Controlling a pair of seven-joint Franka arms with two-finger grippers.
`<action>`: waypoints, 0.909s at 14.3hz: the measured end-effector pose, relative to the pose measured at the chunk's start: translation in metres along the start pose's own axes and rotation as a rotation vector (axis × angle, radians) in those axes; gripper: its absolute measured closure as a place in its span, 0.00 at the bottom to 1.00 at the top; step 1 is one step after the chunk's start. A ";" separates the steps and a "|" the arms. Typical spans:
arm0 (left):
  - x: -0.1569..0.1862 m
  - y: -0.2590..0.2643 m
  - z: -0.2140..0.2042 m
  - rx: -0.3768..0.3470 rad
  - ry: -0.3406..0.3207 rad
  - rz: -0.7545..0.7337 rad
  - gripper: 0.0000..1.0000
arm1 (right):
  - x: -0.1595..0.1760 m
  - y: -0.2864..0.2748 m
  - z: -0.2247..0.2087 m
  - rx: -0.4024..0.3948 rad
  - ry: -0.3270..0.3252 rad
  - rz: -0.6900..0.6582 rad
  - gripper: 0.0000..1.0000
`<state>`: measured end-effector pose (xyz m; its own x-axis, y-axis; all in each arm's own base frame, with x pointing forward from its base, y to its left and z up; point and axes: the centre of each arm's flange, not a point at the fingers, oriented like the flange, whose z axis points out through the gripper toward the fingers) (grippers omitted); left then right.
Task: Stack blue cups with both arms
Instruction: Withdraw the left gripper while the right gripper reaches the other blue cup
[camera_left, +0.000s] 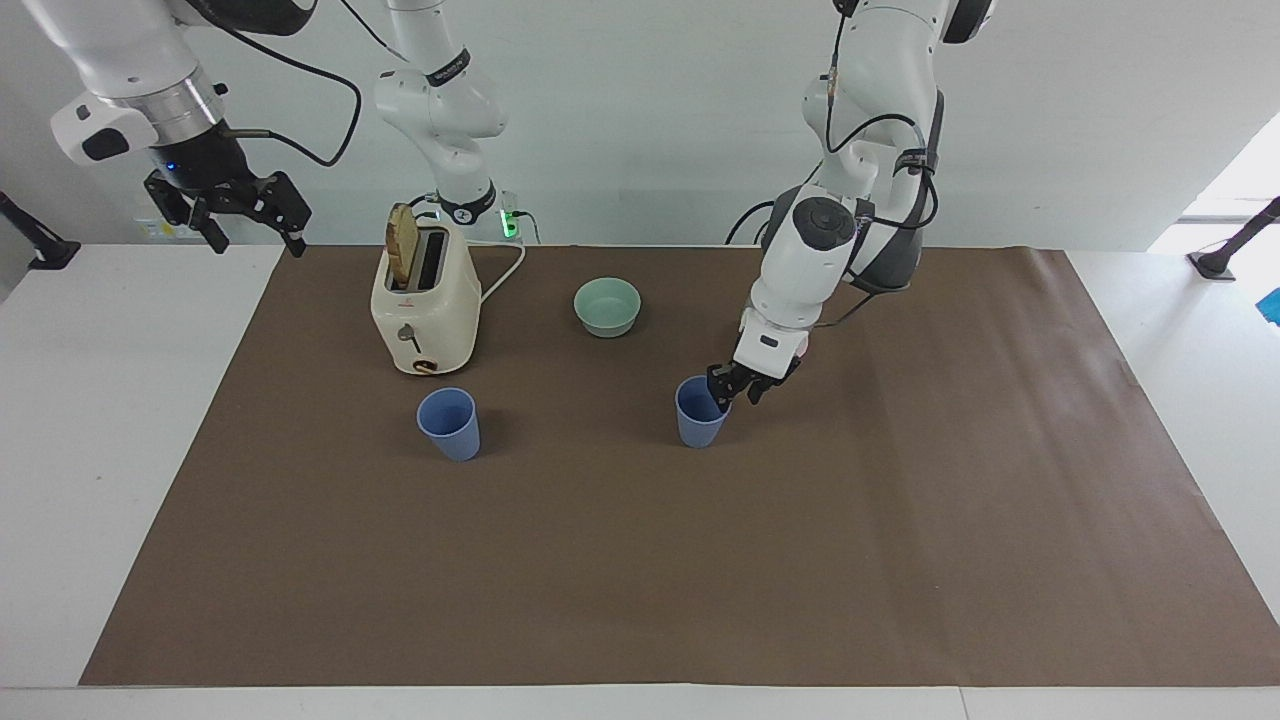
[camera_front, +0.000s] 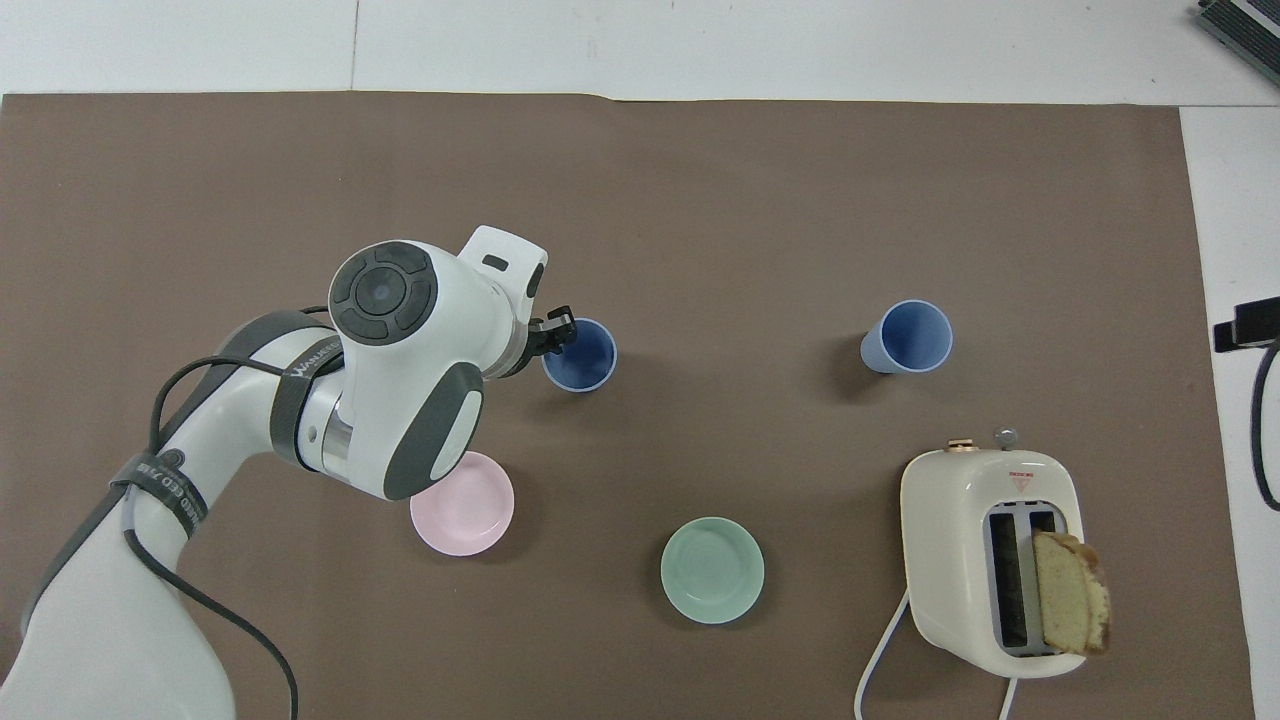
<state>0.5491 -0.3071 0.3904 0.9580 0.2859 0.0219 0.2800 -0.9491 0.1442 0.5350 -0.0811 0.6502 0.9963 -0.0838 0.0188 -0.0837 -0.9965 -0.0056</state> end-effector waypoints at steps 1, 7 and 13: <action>0.006 -0.005 -0.006 0.017 0.013 0.007 0.23 | 0.000 0.000 0.001 0.000 0.005 0.000 0.00; 0.062 -0.098 -0.106 0.082 0.013 0.130 0.00 | 0.007 -0.019 0.042 0.001 0.027 -0.034 0.00; 0.084 -0.186 -0.161 0.110 -0.015 0.262 0.00 | 0.045 -0.059 0.141 0.010 0.059 -0.100 0.00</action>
<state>0.5674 -0.0850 0.5250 0.9992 0.0272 0.0294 0.0264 -0.9993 0.0273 0.5877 -0.0250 0.5102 0.9968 0.0156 0.0785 0.0166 -0.9998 -0.0112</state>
